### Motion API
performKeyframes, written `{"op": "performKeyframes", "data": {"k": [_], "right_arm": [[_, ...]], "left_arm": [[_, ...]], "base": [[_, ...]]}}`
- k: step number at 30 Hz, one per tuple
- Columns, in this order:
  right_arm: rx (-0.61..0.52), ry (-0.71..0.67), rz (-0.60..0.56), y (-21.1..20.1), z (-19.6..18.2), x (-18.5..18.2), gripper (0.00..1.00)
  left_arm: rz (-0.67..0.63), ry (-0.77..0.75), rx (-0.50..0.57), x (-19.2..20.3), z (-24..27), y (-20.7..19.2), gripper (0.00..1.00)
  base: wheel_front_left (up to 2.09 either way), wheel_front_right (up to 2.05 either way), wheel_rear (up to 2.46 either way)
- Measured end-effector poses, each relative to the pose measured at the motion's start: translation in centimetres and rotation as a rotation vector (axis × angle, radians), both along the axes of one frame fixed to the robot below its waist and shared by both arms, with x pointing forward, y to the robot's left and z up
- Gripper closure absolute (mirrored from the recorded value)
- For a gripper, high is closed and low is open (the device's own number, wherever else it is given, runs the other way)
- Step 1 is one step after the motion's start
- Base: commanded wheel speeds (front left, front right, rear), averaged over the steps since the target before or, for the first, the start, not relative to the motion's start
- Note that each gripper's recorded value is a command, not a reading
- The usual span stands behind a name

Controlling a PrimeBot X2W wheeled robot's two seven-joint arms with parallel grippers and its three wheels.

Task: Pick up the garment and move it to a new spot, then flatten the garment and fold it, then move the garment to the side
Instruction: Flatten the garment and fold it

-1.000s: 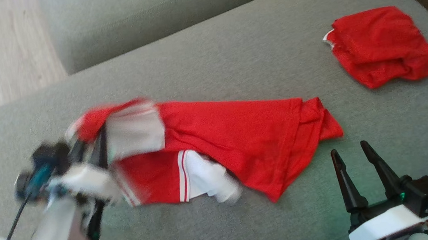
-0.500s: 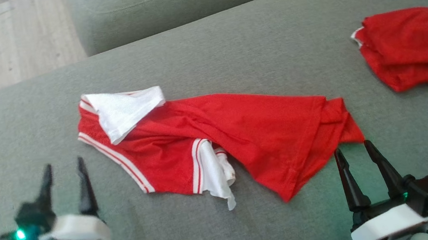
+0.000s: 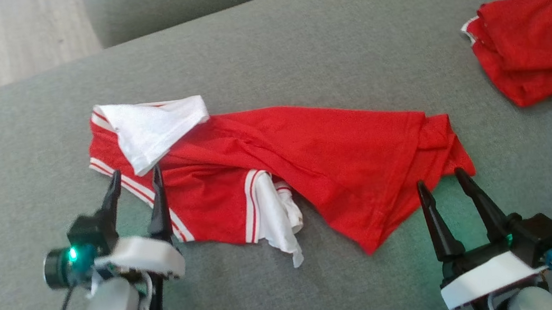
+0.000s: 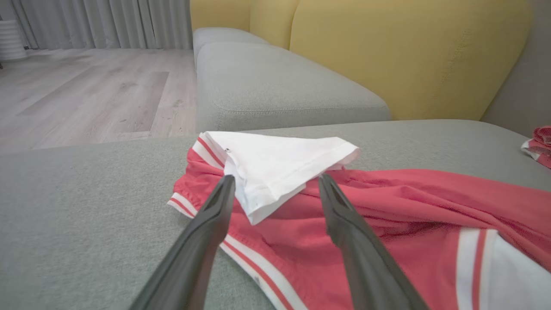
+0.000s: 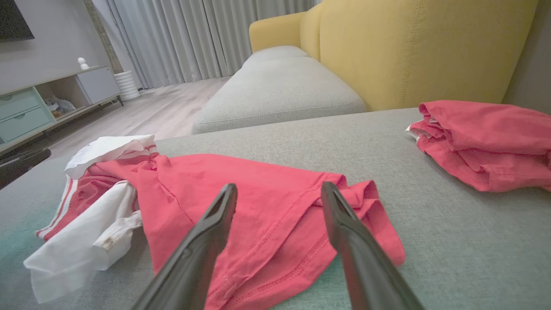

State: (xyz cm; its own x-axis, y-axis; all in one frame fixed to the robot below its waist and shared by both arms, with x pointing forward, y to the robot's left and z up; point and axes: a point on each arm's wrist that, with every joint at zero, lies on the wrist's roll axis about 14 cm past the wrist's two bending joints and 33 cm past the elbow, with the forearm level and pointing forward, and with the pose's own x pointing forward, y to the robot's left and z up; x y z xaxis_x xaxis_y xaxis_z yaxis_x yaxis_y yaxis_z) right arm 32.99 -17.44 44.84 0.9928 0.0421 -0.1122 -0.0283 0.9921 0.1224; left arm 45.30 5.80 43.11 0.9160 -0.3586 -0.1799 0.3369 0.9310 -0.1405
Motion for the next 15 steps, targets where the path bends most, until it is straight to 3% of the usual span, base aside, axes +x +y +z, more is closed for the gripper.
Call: {"op": "performKeyframes", "data": {"k": [7,15], "right_arm": [[-0.025,0.023,-0.035,-1.2,-0.5,-0.4,0.00],[-0.038,0.025,-0.056,-1.8,-0.5,-0.8,0.00]], "left_arm": [[0.066,0.123,-0.086,2.5,-2.2,-0.3,0.00],[0.074,0.230,-0.161,2.5,-4.0,-0.9,0.00]], "base": [[0.00,0.00,0.00],[0.00,0.00,0.00]]}}
